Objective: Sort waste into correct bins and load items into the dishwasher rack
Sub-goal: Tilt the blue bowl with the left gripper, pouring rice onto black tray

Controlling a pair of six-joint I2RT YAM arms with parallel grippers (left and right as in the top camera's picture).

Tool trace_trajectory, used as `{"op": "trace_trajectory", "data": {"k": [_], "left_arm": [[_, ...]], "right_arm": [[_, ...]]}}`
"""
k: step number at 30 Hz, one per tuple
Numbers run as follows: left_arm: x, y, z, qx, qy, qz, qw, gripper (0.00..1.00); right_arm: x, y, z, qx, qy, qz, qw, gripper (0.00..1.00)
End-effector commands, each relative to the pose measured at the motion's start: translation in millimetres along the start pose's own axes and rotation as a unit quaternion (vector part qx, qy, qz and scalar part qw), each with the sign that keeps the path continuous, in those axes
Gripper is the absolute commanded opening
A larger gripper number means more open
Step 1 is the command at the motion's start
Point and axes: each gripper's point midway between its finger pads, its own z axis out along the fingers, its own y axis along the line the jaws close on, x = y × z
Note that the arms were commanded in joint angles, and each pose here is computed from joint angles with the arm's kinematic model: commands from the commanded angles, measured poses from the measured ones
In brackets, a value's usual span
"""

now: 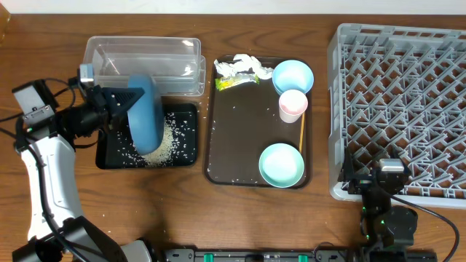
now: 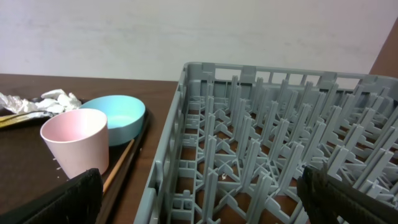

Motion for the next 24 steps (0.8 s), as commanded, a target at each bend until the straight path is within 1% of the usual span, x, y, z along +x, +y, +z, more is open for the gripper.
{"op": "trace_trajectory", "data": {"k": [1,2,4,5,7,9,11,13,15,17,18,19,21,23,24], "left_arm": [[6,-16,-5,0.031,0.009,0.016,0.999,0.06],[7,-18,-5,0.037,0.011,0.021,0.999,0.06],[4,-13,-5,0.02,0.003,0.034,0.999,0.06],[3,-9,-4,0.011,0.0,0.03,0.999,0.06],[7,-13,-5,0.023,0.007,0.018,1.0,0.06],[6,-15,-5,0.026,0.006,0.034,0.999,0.06],[-1,-5,-5,-0.003,-0.009,0.042,0.999,0.06],[2,-9,-5,0.011,-0.002,0.019,1.0,0.07],[5,-17,-6,0.034,0.007,0.03,0.999,0.06],[0,-11,-6,0.014,-0.004,0.046,0.999,0.06],[0,-9,-6,0.01,-0.005,0.034,0.999,0.06],[4,-13,-6,0.023,0.003,0.018,1.0,0.06],[8,-22,-6,0.049,0.014,0.028,0.998,0.06],[2,-15,-7,0.028,0.0,0.046,0.999,0.06],[1,-12,-7,0.02,-0.002,0.034,0.999,0.06]], "right_arm": [[1,0,0,0.0,0.002,-0.004,1.0,0.99],[1,0,0,0.0,0.002,-0.004,1.0,0.99],[1,0,0,0.0,0.002,-0.004,1.0,0.99],[1,0,0,0.0,0.002,-0.004,1.0,0.99],[1,0,0,0.0,0.002,-0.004,1.0,0.99],[1,0,0,0.0,0.002,-0.004,1.0,0.99],[1,0,0,0.0,0.002,-0.004,1.0,0.99],[1,0,0,0.0,0.002,-0.004,1.0,0.99],[1,0,0,0.0,0.002,-0.004,1.0,0.99],[1,0,0,0.0,0.002,-0.004,1.0,0.99],[1,0,0,0.0,0.002,-0.004,1.0,0.99],[1,0,0,0.0,0.002,-0.004,1.0,0.99],[1,0,0,0.0,0.002,-0.004,1.0,0.99],[1,0,0,0.0,0.002,-0.004,1.0,0.99],[1,0,0,0.0,0.002,-0.004,1.0,0.99]]}}
